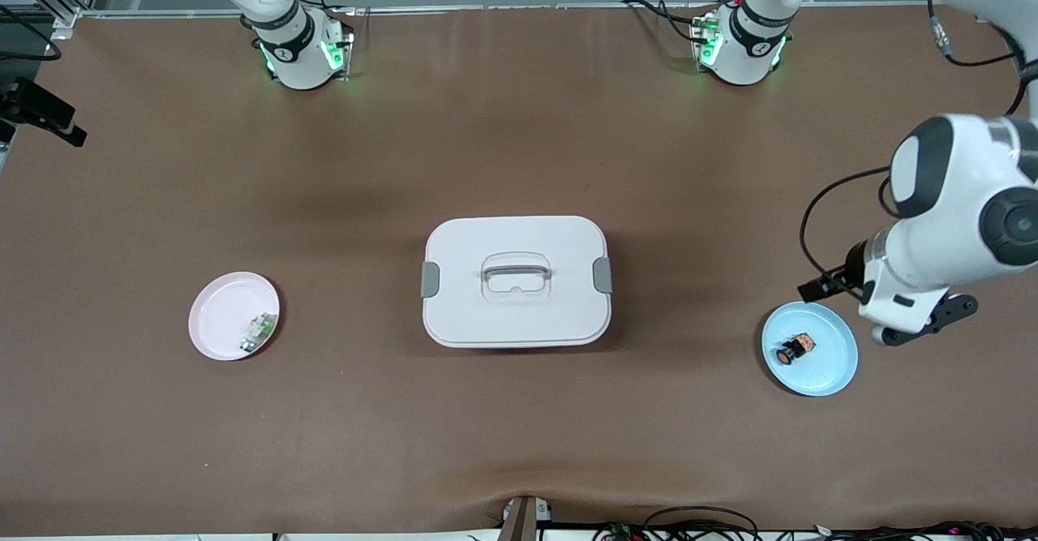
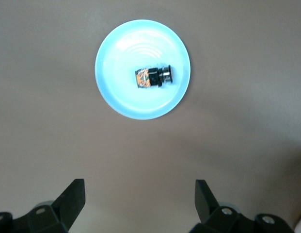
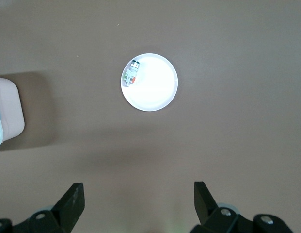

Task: Transfer orange switch to right arm and place
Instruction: 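Lower the left gripper and close it on the orange switch, then lift the orange switch with the left gripper while the right gripper approaches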

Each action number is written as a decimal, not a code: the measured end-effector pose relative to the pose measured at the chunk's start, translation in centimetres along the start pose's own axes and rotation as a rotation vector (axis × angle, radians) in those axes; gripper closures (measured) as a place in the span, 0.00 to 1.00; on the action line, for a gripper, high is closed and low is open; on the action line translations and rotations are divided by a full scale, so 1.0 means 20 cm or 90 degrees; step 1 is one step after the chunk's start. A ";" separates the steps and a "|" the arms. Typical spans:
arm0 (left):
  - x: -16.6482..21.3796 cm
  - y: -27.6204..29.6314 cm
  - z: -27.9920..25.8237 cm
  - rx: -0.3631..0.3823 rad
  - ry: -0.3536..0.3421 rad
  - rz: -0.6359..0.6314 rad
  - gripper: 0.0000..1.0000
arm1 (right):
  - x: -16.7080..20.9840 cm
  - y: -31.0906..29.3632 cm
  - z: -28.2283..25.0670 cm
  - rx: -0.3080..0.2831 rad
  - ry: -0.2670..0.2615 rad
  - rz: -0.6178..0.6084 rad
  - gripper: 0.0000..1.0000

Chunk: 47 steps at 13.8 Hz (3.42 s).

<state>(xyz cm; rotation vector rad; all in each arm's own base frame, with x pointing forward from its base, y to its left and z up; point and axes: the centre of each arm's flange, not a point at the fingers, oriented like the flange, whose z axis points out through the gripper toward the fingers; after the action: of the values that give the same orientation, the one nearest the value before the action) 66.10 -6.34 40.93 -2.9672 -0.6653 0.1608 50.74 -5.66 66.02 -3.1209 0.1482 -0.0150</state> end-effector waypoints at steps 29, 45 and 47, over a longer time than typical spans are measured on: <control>0.41 -0.01 1.04 -0.038 0.064 -0.137 0.00 | 0.05 -0.02 0.04 0.000 -0.009 -0.004 0.00; 0.40 0.02 1.07 -0.036 0.056 -0.132 0.26 | 0.11 -0.44 0.34 0.134 -0.103 0.020 0.00; 0.38 0.04 0.99 -0.035 0.051 -0.128 0.26 | 0.12 -0.46 0.40 0.149 -0.112 0.022 0.00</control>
<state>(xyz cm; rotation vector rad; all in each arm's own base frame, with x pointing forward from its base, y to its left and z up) 70.76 -2.38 20.57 -2.9149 -0.9647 0.0082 54.10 3.48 58.23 -2.8683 0.1825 0.2247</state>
